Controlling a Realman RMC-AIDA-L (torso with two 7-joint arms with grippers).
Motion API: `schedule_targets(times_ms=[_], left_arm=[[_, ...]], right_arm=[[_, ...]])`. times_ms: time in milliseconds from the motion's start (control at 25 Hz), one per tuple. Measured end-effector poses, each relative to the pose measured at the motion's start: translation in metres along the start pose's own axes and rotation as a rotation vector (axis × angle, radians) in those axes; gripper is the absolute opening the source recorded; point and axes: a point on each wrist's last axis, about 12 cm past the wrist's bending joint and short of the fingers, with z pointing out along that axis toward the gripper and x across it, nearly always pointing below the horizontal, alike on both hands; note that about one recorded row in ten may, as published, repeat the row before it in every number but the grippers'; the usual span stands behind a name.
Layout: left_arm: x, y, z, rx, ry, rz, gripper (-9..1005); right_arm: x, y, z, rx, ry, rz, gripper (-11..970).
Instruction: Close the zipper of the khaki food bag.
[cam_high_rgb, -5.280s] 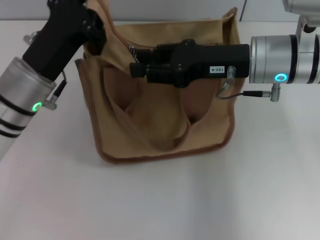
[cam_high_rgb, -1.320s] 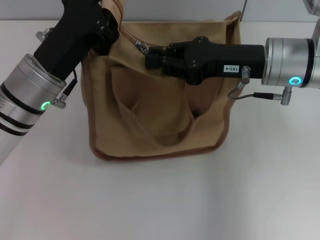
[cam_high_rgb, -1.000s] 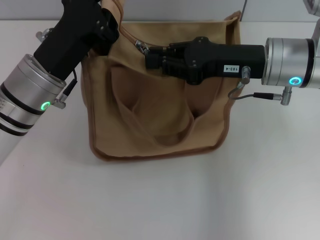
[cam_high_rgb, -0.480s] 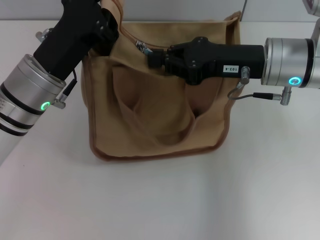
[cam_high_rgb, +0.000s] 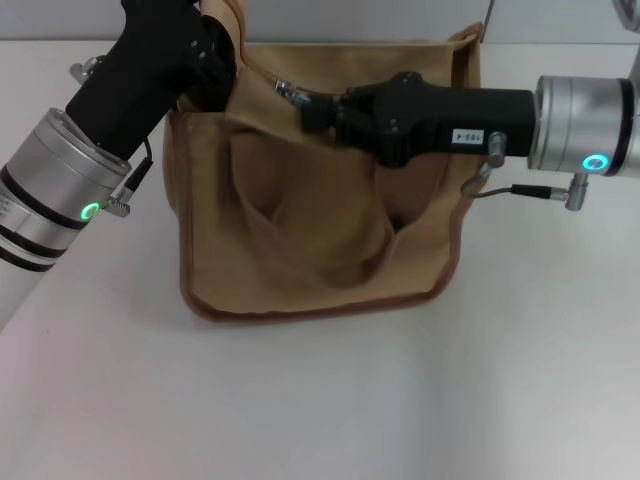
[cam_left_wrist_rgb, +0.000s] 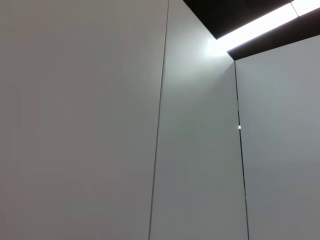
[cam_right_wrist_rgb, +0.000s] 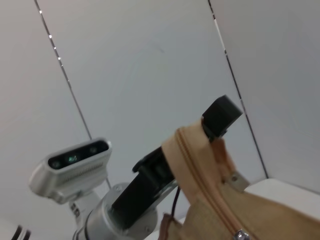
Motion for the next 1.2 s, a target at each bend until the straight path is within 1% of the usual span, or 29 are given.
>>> schedule_targets(times_ms=[200, 520, 800, 1040, 1200], left_arm=[[0.002, 0.002, -0.006, -0.036, 0.016, 0.005, 16], [0.001, 0.006, -0.017, -0.096, 0.016, 0.012, 16], [-0.002, 0.01, -0.026, -0.15, 0.003, 0.025, 16], [-0.002, 0.011, -0.028, -0.16, 0.002, 0.028, 17], [-0.003, 0.012, -0.031, -0.174, -0.001, 0.031, 17]], right_arm=[[-0.001, -0.004, -0.011, 0.028, -0.025, 0.013, 8], [0.003, -0.005, -0.016, 0.045, -0.022, 0.023, 8], [0.01, -0.006, -0.025, 0.071, -0.02, 0.041, 8], [0.012, -0.006, -0.029, 0.075, -0.019, 0.057, 8], [0.018, -0.006, -0.039, 0.095, -0.016, 0.087, 8]])
